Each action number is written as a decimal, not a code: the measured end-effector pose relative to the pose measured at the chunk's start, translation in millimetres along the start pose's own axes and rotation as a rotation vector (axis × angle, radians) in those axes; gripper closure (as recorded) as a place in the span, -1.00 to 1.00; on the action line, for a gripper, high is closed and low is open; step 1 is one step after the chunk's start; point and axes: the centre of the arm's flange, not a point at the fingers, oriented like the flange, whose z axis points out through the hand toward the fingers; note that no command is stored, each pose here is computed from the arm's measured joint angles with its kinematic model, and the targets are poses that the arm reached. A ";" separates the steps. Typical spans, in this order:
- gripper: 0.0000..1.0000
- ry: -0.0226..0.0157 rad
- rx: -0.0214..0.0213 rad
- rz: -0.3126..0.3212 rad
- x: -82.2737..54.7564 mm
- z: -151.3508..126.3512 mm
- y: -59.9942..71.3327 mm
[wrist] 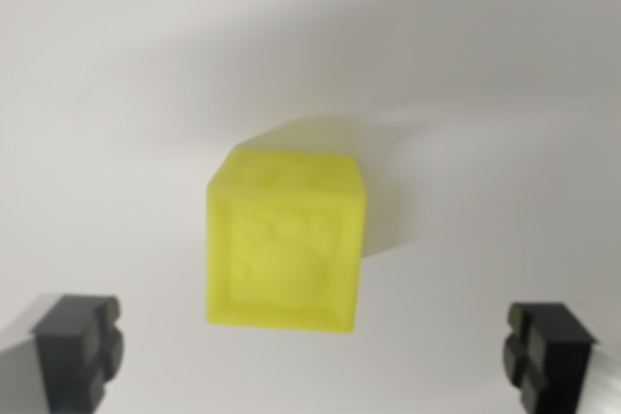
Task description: Pick yellow cube
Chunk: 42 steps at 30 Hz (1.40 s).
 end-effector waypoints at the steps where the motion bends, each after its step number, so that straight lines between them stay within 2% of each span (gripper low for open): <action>1: -1.00 0.0004 0.0010 0.003 -0.9 2.4 0.2; 18: -1.00 0.0068 0.0169 0.055 -17.8 43.5 5.0; 26: -1.00 0.0072 0.0175 0.060 -19.5 48.5 5.7; 42: -1.00 0.0074 0.0183 0.063 -19.4 87.6 5.4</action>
